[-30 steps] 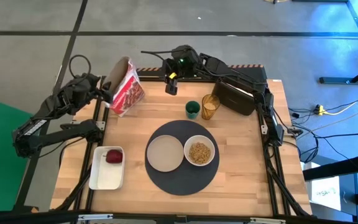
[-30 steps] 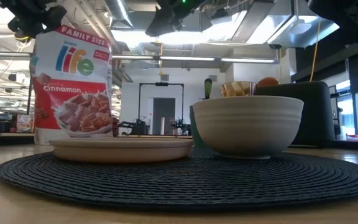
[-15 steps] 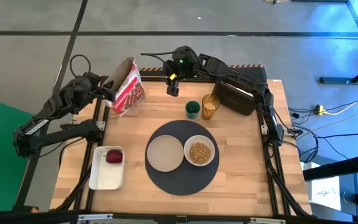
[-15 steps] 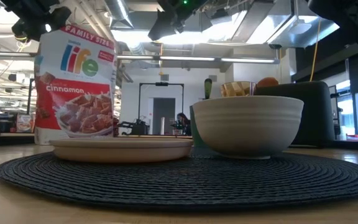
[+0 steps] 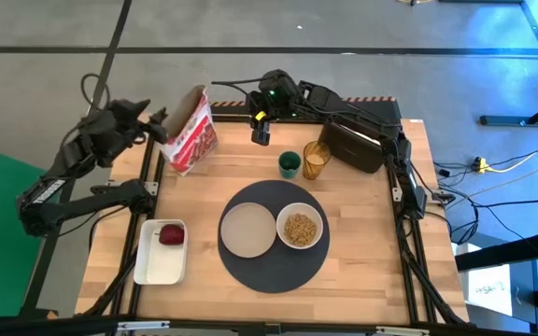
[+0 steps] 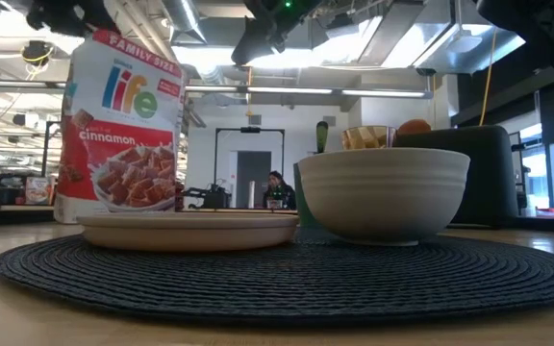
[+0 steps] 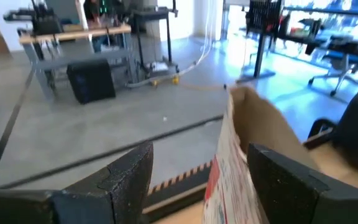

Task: Arrange a breakfast setting
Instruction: Adjust the cereal box, then put the bagel on the light brown plate

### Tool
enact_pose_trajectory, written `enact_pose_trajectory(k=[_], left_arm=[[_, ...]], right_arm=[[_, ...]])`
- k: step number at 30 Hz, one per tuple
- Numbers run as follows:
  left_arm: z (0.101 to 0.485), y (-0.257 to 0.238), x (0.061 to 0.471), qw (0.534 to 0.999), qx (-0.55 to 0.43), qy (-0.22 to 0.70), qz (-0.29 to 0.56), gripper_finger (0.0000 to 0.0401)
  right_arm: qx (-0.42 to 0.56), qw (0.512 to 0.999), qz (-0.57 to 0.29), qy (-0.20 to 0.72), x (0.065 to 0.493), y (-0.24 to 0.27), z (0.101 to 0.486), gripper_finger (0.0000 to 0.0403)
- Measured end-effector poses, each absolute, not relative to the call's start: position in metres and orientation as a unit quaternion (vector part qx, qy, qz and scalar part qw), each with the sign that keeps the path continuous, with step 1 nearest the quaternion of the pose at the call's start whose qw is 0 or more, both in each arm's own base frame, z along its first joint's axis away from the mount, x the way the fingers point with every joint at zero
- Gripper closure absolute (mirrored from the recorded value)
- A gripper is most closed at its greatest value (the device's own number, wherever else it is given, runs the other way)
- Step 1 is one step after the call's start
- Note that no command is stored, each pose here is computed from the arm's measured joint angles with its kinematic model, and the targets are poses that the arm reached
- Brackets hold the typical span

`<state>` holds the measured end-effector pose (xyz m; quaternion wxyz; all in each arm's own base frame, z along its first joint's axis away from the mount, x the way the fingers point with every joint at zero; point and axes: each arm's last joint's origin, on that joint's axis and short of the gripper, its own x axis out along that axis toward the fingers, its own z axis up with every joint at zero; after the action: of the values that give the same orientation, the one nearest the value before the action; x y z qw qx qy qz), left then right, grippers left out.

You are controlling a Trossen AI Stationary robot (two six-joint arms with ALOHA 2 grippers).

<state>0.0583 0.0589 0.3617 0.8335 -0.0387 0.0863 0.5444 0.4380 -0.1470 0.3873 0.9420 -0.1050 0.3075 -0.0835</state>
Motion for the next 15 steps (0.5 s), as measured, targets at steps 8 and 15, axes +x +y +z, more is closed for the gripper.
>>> enact_pose_trajectory(k=[8,15], left_arm=[[0.381,0.054,0.051,0.837,-0.03,0.056,0.544,0.0148],[0.381,0.053,0.051,0.842,-0.031,0.056,0.535,0.0148]], right_arm=[[-0.106,0.943,-0.084,0.304,0.438,-0.147,0.388,0.0237],[-0.1,0.948,-0.061,0.296,0.439,-0.146,0.388,0.0237]])
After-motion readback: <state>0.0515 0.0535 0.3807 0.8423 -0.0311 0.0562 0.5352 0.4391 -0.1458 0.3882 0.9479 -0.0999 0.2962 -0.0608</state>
